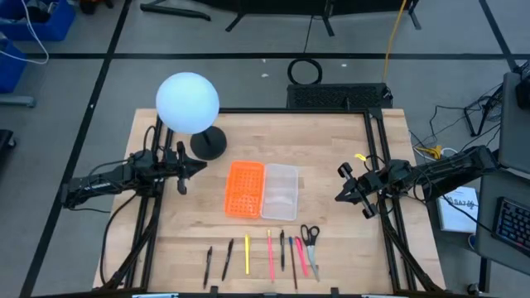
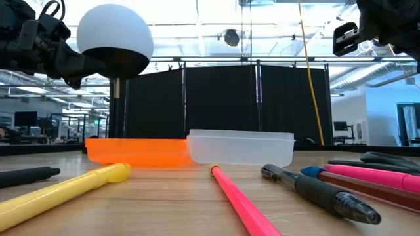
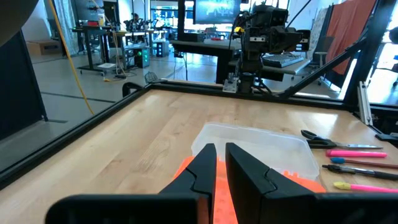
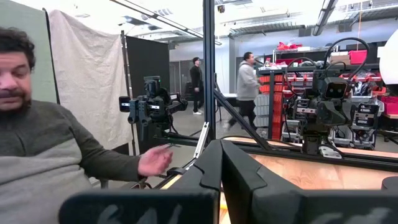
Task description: Pick & place school supplies into a supply box
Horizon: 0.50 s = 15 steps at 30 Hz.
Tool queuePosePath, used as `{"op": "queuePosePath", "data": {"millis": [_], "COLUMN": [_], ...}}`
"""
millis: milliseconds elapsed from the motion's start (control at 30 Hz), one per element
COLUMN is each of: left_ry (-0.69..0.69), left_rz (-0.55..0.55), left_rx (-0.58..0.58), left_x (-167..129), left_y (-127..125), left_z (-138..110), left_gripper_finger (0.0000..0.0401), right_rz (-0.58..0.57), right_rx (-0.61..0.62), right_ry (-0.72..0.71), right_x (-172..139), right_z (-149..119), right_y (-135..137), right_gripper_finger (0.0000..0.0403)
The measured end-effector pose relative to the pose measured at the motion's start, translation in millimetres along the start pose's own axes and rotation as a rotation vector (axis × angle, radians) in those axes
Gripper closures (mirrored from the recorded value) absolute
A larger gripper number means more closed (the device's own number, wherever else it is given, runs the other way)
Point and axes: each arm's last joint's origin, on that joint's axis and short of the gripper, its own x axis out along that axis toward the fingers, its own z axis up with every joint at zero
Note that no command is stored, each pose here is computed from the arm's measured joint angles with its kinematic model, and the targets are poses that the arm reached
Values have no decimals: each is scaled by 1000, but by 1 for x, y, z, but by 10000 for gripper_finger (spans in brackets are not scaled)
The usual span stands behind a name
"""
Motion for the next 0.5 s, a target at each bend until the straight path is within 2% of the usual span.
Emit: {"op": "queuePosePath", "data": {"millis": [500], "left_ry": [0], "left_rz": [0], "left_rx": [0], "left_x": [0], "left_y": [0], "left_z": [0], "left_gripper_finger": [359], "right_rz": [1], "right_rx": [-3], "right_ry": [-11], "right_x": [0], "right_z": [1], "right_y": [0], "right_gripper_finger": [403]}}
